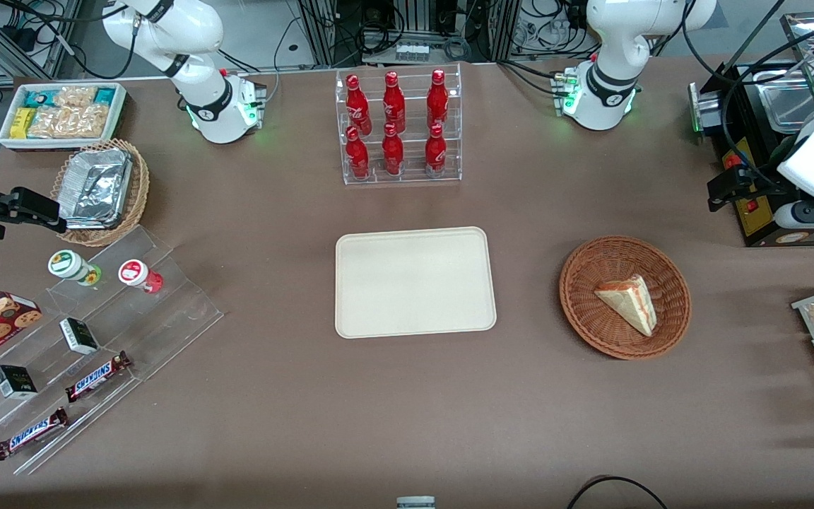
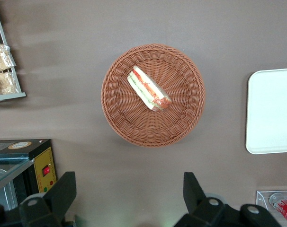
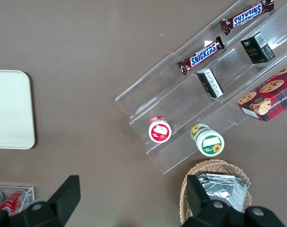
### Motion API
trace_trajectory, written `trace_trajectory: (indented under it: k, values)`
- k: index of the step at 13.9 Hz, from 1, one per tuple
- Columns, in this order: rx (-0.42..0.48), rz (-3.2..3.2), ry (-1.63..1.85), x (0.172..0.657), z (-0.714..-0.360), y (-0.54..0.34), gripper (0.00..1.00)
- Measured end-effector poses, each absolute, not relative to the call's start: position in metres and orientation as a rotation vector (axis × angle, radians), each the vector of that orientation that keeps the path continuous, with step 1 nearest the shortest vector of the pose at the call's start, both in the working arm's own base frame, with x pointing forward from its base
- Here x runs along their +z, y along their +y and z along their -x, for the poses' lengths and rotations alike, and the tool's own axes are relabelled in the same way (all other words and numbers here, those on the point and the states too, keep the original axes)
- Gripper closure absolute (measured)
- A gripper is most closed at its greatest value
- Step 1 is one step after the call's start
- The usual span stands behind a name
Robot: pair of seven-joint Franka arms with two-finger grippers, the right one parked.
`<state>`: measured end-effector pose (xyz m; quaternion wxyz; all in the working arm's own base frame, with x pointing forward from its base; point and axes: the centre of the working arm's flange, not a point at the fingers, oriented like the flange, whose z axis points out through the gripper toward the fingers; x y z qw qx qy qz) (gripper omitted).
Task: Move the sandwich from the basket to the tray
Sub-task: 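Move the left gripper over the wicker basket toward the wrapped sandwich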
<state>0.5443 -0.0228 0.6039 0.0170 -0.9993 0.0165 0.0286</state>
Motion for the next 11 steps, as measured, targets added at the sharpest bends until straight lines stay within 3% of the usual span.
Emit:
trace_trajectory:
  k: [6,11]
  values:
    - [0.093,3.106,0.055,0.598,-0.547,-0.023,0.00]
    - [0.041,3.108,0.062,0.544,-0.561,-0.024,0.00]
